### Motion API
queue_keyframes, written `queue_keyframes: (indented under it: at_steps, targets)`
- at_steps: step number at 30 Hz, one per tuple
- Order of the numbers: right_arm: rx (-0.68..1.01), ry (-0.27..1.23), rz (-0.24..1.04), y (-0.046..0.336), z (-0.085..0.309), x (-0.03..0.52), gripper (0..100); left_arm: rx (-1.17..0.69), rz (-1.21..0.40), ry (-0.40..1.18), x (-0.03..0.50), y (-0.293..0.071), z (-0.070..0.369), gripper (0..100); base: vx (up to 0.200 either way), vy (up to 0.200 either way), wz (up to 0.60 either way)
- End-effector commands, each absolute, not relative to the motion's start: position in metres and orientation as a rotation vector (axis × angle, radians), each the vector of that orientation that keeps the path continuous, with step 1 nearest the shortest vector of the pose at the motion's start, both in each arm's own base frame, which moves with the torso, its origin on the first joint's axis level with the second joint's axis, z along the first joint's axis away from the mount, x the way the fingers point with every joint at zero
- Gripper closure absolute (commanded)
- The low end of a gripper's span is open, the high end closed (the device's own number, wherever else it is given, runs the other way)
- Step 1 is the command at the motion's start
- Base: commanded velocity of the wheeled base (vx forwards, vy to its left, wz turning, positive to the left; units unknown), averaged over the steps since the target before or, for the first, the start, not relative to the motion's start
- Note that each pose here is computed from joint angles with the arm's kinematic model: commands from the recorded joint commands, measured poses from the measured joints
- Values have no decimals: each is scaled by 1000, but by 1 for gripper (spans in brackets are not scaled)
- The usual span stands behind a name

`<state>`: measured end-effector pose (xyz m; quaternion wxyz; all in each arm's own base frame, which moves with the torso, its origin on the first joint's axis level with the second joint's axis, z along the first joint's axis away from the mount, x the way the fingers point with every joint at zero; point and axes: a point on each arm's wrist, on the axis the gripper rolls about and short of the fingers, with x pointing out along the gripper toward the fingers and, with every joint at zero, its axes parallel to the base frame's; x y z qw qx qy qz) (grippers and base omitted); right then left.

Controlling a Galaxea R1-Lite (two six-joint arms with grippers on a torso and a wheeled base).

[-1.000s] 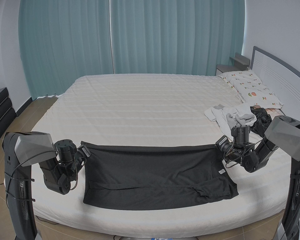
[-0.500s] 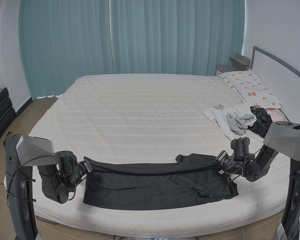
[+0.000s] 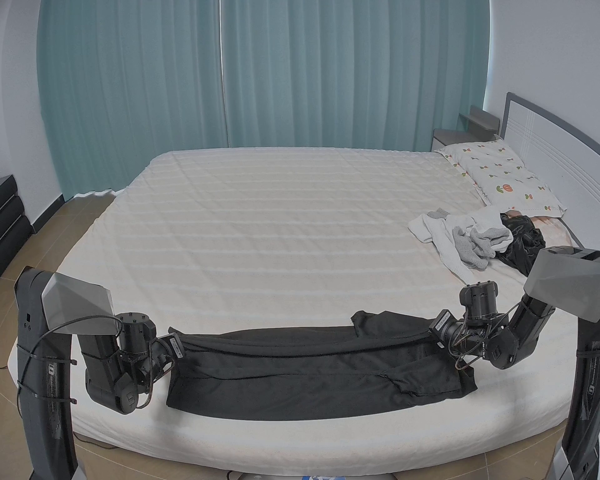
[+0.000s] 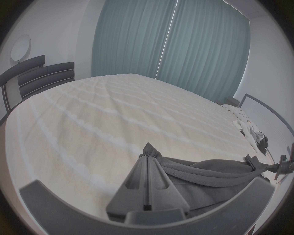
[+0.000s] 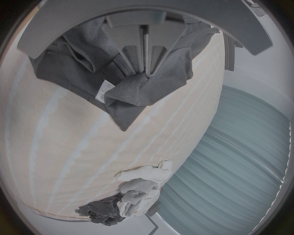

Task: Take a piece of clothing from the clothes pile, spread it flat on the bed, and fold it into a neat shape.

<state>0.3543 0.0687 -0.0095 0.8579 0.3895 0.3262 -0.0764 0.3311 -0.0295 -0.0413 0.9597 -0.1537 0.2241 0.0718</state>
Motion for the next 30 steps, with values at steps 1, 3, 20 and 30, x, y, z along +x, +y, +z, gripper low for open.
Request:
queue_keyframes:
  at_steps: [1, 3, 20, 30]
  targets:
    - [836, 632, -142, 69, 0, 366, 100, -318, 141, 413, 342, -30, -37, 100, 0, 0, 0]
    - [852, 582, -121, 71, 10, 377, 100, -324, 135, 360, 354, -31, -31, 100, 0, 0, 0]
    - [841, 423, -67, 69, -3, 366, 100, -349, 226, 298, 363, -27, -27, 100, 0, 0, 0]
    - [762, 527, -91, 67, -22, 341, 100, -267, 185, 450, 330, -26, -44, 100, 0, 0, 0]
